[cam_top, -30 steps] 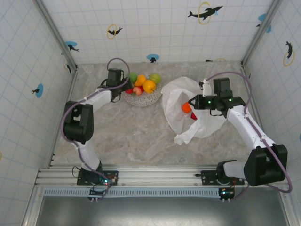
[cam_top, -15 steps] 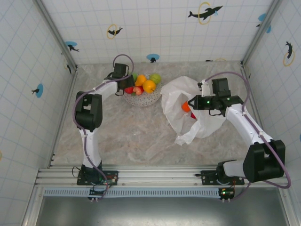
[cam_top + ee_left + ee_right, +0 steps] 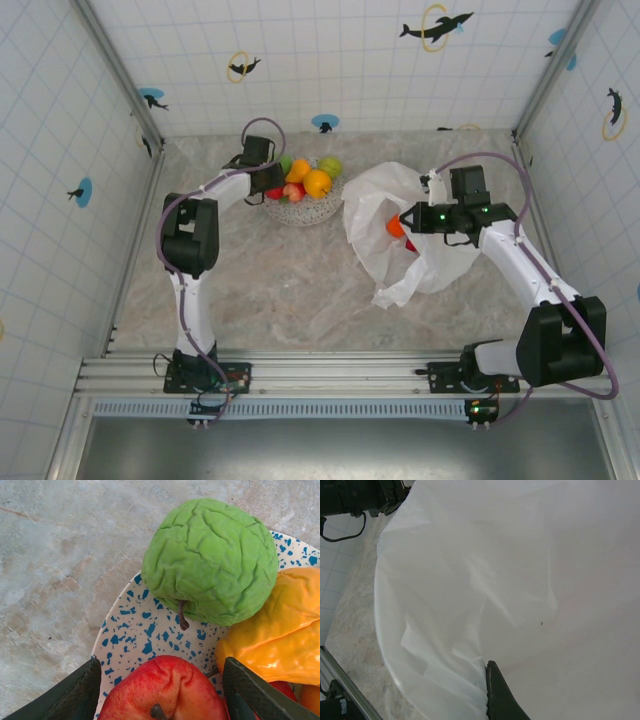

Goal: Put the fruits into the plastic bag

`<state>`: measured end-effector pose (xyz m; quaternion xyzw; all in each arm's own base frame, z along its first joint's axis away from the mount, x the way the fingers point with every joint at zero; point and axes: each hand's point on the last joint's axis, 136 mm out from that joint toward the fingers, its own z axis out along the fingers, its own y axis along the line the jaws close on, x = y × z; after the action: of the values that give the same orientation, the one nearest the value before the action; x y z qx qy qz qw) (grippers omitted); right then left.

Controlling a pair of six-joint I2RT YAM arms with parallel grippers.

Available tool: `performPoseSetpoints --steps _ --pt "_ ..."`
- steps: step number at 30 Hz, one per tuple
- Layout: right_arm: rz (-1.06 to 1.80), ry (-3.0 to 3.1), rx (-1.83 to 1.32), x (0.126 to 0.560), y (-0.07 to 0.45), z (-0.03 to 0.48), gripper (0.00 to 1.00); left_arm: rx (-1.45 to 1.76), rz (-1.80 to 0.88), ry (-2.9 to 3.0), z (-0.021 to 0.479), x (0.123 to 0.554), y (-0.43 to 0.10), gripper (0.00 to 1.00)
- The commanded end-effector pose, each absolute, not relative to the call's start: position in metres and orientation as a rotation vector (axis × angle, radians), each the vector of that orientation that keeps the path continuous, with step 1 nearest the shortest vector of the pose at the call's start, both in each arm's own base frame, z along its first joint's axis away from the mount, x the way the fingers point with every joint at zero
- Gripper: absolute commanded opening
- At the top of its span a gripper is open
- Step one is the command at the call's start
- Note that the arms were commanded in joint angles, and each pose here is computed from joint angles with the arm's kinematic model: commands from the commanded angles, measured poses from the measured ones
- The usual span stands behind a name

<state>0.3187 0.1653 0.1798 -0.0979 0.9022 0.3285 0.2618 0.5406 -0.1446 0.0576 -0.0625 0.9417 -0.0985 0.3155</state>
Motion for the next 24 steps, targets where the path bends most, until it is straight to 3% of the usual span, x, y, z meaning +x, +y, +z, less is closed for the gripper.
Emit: performPoseSetpoints --steps 1,24 --pt "0.878 2.420 -0.293 0.322 0.167 0.185 0.00 -0.149 -0.252 2.509 0.052 0.540 -0.143 0.66" --pt "0.872 2.426 -0.292 0.321 0.167 0.183 0.00 -0.143 -0.243 2.552 0.040 0.532 -0.142 0.68"
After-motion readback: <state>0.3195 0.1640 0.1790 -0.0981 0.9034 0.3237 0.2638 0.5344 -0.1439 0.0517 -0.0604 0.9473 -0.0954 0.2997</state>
